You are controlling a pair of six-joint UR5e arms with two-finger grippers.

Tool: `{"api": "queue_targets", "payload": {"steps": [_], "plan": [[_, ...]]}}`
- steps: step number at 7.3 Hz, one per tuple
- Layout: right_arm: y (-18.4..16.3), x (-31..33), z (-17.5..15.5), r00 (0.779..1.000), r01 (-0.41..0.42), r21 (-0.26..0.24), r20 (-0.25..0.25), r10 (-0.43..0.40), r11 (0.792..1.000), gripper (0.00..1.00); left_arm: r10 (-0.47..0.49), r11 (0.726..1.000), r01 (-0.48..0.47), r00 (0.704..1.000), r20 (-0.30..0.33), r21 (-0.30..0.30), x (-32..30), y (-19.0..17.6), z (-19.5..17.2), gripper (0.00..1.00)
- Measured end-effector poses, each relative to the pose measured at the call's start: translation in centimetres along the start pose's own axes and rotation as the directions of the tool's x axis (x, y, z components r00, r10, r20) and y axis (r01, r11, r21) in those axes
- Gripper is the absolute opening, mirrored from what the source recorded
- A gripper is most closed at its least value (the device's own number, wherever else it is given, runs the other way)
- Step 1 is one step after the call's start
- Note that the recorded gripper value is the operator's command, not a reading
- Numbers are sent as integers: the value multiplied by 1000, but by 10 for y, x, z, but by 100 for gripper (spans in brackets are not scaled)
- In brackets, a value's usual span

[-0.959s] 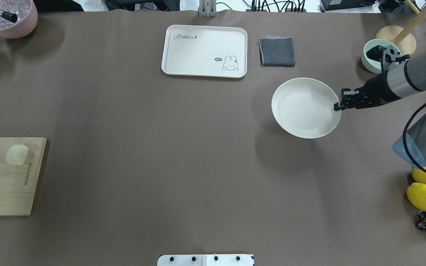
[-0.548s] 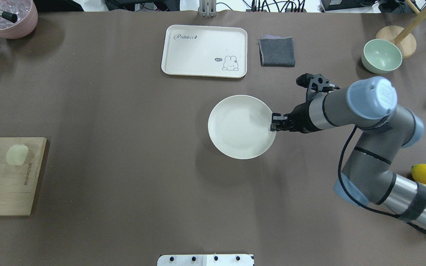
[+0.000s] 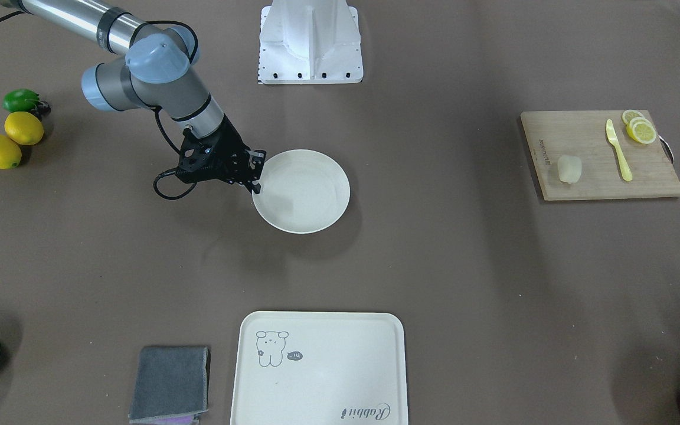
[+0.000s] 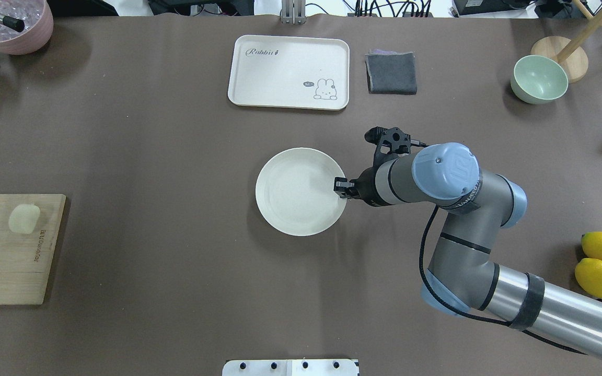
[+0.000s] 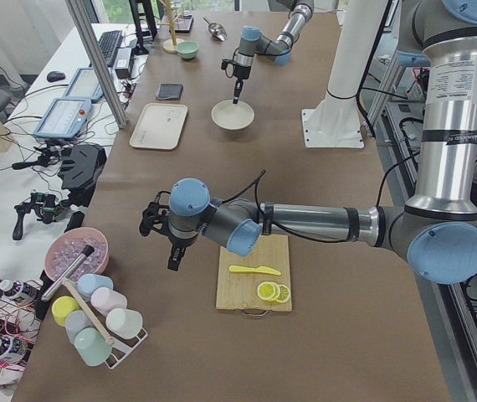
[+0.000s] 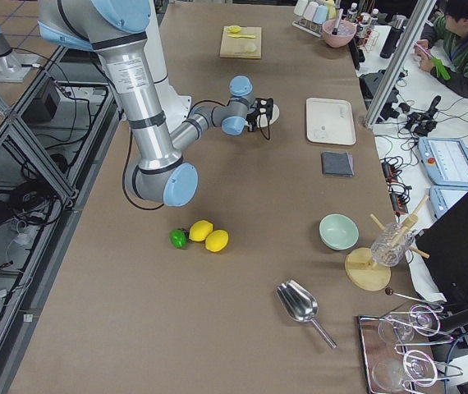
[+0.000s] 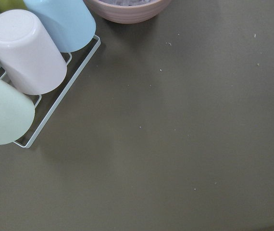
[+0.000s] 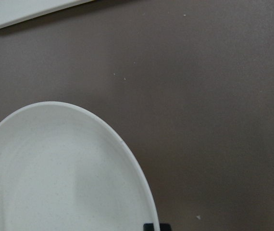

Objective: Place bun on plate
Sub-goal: 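Slide the white plate with the right gripper toward the table's middle, then release the plate rim with the right gripper while the left arm reaches toward the board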

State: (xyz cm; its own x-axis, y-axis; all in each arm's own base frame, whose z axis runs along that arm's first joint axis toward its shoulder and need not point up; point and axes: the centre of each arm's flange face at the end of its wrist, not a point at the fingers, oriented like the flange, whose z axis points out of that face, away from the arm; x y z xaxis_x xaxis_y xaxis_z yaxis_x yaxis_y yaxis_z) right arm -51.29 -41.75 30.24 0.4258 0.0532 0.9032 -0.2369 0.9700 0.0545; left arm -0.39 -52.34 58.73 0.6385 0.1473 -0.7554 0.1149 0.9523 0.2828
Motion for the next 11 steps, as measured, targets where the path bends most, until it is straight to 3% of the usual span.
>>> {"api": "queue_targets", "payload": {"steps": [3,4,5,6,11], "plan": [[18,-14,10,1000,-21,-6,6,22,1000,0,-126,991,130,984,-123,24,68,18,42,98],[23,-17,12,1000,-21,-6,10,21,1000,20,-144,989,148,977,-156,15,87,29,54,98],[26,-19,12,1000,-20,-3,13,20,1000,81,-144,989,147,975,-168,7,102,43,63,98],[27,-20,12,1000,-19,-2,15,19,1000,100,-132,991,135,978,-161,6,114,60,69,98],[13,-22,0,999,-26,16,31,25,1000,100,-22,1000,23,998,-50,12,164,113,125,97]]}}
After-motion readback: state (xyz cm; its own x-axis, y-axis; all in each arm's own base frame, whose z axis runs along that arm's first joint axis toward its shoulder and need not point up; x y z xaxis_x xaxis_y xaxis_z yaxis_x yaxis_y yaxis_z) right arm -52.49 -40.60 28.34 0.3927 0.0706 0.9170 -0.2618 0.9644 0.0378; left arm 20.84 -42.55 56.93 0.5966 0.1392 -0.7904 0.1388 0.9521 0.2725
